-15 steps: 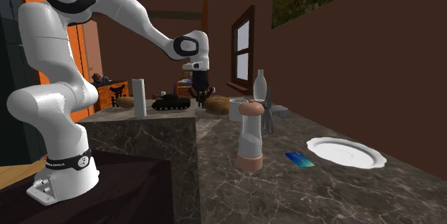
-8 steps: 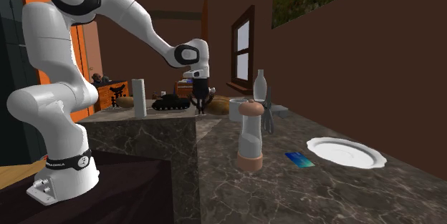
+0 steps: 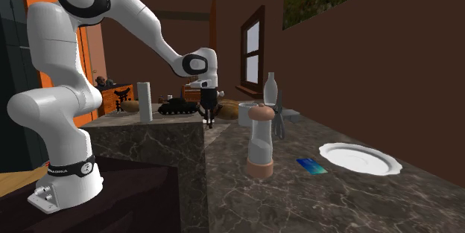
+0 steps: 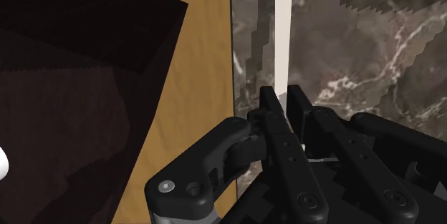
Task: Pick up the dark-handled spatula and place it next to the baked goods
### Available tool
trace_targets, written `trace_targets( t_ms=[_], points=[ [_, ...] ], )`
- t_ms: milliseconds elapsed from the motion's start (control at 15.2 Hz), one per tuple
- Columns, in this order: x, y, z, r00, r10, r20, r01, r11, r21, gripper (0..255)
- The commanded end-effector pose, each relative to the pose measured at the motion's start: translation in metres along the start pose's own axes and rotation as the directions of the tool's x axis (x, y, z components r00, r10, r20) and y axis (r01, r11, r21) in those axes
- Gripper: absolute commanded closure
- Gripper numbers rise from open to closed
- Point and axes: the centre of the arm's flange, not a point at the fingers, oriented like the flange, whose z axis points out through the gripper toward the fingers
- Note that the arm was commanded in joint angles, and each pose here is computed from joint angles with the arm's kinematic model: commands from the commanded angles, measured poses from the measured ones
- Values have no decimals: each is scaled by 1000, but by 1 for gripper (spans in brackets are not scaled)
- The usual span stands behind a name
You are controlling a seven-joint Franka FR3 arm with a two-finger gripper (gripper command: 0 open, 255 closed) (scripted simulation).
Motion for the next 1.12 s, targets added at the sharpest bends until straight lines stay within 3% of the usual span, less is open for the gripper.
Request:
trace_targets(
  t_ms=[0,198,264,594,858,1056],
  points=[
    [0,0,1,1000,0,0,0,1000,0,255],
    [0,0,1,1000,0,0,0,1000,0,255],
    [0,0,1,1000,0,0,0,1000,0,0],
    [0,0,1,1000,0,0,0,1000,0,0],
    [0,0,-49,1000,0,0,0,1000,0,0],
    [0,0,-49,1000,0,0,0,1000,0,0]
  ],
)
